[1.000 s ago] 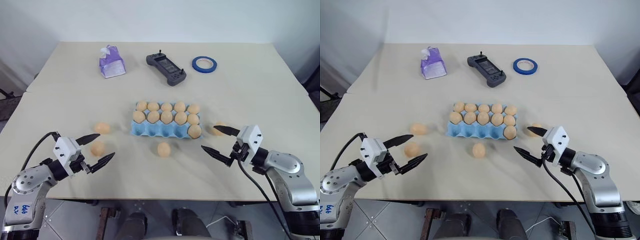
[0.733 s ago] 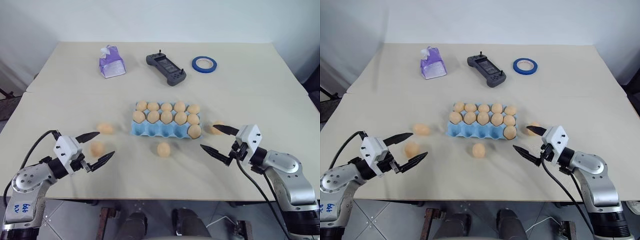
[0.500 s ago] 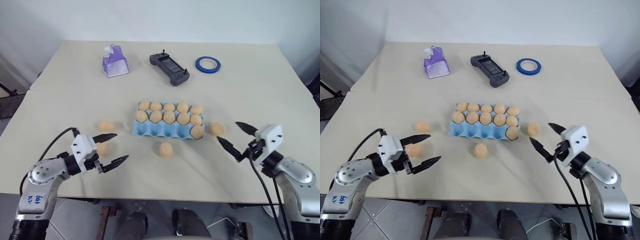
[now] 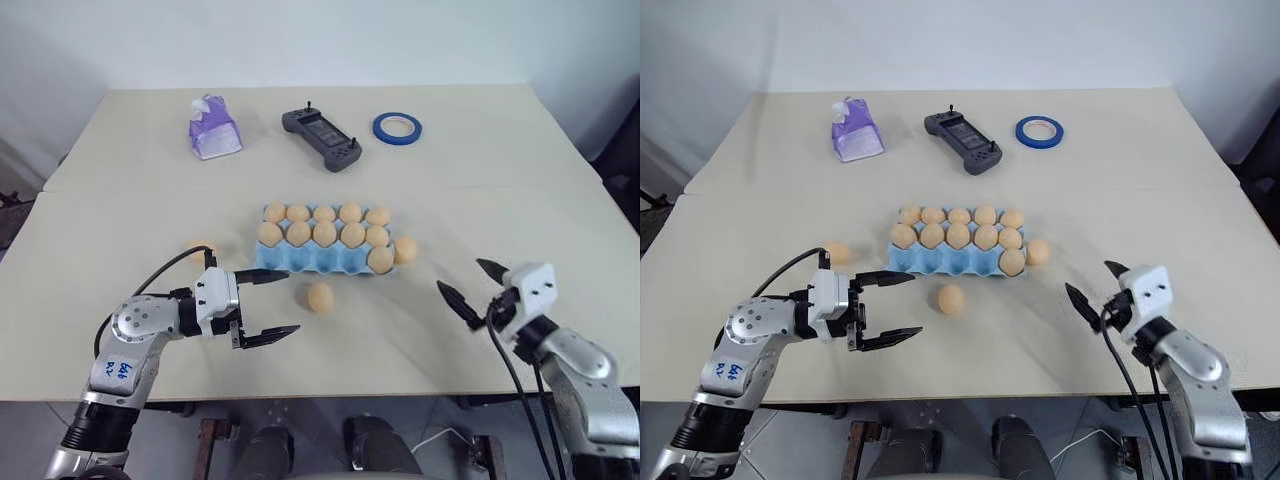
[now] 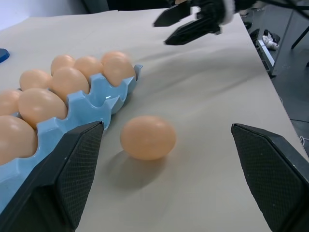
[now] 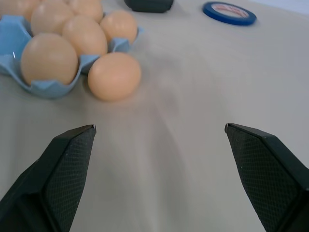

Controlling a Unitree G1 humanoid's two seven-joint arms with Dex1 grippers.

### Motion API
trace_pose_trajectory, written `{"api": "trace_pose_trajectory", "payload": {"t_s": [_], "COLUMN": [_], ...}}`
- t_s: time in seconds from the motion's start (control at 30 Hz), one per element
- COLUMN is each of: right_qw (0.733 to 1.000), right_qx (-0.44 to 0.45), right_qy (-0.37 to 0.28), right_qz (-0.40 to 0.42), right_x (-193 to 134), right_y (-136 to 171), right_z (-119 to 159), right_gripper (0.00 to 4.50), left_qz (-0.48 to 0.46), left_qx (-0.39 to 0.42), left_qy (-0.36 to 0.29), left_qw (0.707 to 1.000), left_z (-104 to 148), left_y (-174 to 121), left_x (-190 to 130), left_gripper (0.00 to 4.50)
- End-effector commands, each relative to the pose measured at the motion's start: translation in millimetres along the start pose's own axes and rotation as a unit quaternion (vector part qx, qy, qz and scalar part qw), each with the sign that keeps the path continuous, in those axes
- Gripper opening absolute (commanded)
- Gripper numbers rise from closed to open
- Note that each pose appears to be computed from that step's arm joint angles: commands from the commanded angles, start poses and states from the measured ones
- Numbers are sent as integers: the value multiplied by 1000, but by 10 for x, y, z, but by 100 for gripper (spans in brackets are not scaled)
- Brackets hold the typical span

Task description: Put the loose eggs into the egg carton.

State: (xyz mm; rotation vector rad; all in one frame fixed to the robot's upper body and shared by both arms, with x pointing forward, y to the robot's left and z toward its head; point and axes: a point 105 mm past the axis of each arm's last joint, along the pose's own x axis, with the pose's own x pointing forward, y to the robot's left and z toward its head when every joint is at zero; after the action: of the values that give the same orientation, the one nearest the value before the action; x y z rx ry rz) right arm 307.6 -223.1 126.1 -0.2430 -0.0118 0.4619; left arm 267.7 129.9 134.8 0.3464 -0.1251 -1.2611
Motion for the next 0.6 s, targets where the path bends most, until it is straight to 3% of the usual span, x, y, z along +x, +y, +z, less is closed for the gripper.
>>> {"api": "trace_pose_trajectory", "payload": {"t_s": [0.03, 0.6], "right_qw": [1000, 989], "right_qx": [-19, -46], "right_qy": [3, 3], "right_qz": [22, 142], "right_x": [142, 789], "right_y": [-54, 23], "right_z": [27, 85], "right_gripper": [449, 449], "left_qz": [18, 63], "left_qx": [4, -2], "left_qy": [-2, 6], "left_qw": [1000, 998], "left_z": [19, 20], "left_y": [-16, -31], "left_x": [-44, -135], "left_gripper": [450, 450]}}
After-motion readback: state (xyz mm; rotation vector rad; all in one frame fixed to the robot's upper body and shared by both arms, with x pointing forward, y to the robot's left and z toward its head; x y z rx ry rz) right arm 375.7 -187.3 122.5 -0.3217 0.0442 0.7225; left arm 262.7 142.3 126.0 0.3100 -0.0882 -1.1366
